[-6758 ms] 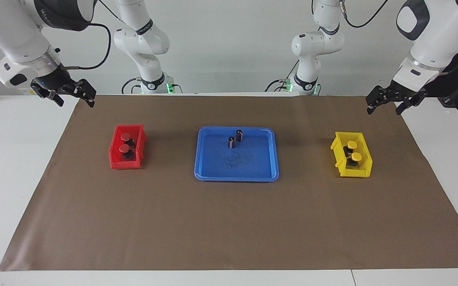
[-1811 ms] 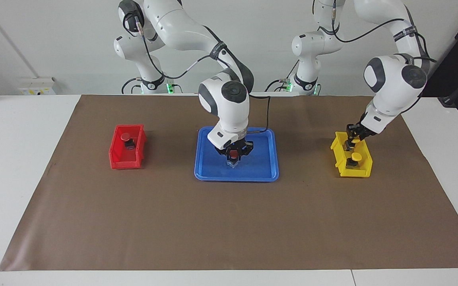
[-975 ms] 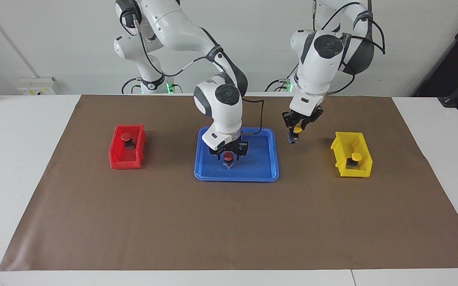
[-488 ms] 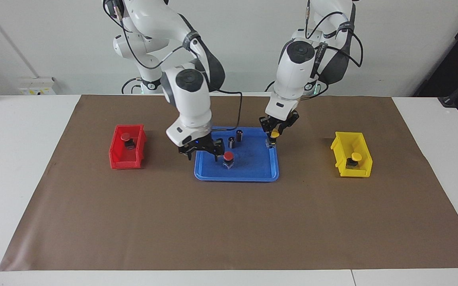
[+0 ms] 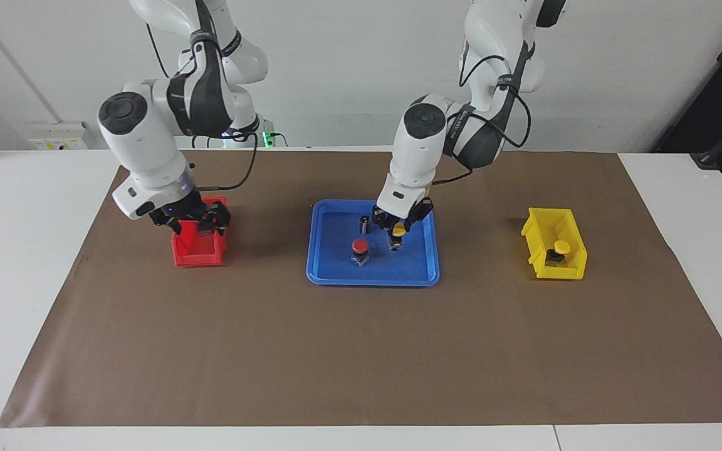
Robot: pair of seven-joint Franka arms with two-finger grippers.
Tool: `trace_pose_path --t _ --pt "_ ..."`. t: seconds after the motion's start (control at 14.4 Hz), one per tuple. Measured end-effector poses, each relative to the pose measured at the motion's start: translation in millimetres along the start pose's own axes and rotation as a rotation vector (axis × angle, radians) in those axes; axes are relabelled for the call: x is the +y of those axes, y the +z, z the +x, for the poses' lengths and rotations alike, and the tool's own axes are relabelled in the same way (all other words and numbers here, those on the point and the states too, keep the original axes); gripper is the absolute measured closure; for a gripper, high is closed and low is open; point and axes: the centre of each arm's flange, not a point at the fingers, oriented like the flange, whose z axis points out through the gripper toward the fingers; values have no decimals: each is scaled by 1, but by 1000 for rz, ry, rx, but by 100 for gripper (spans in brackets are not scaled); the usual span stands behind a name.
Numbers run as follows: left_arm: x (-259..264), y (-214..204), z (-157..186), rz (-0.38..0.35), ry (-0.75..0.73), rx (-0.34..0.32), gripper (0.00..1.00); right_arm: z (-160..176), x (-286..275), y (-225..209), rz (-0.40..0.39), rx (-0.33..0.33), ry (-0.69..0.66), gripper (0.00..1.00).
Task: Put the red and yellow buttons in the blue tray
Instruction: 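Place the yellow button in the tray while the right gripper returns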
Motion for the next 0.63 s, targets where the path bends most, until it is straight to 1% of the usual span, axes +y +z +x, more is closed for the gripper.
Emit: trace_pose_path --t 0.07,0.21,0.28,0.35,0.42,0.49,0.63 --pt "9 13 -1 12 13 -9 58 -8 11 11 3 -18 -17 3" --pt "17 26 -1 24 26 -18 58 -22 16 27 6 -41 -33 21" --pt "19 27 0 25 27 -19 58 -28 17 33 6 -47 -33 21" --pt "19 25 0 26 27 -18 58 -34 16 39 6 -50 -34 24" --pt "18 24 1 27 27 -15 58 -40 15 46 5 -47 -36 33" --pt "17 24 2 31 28 -10 58 -47 14 54 5 -47 -38 34" --pt "15 24 5 40 28 -4 58 -61 15 67 5 -59 -48 34"
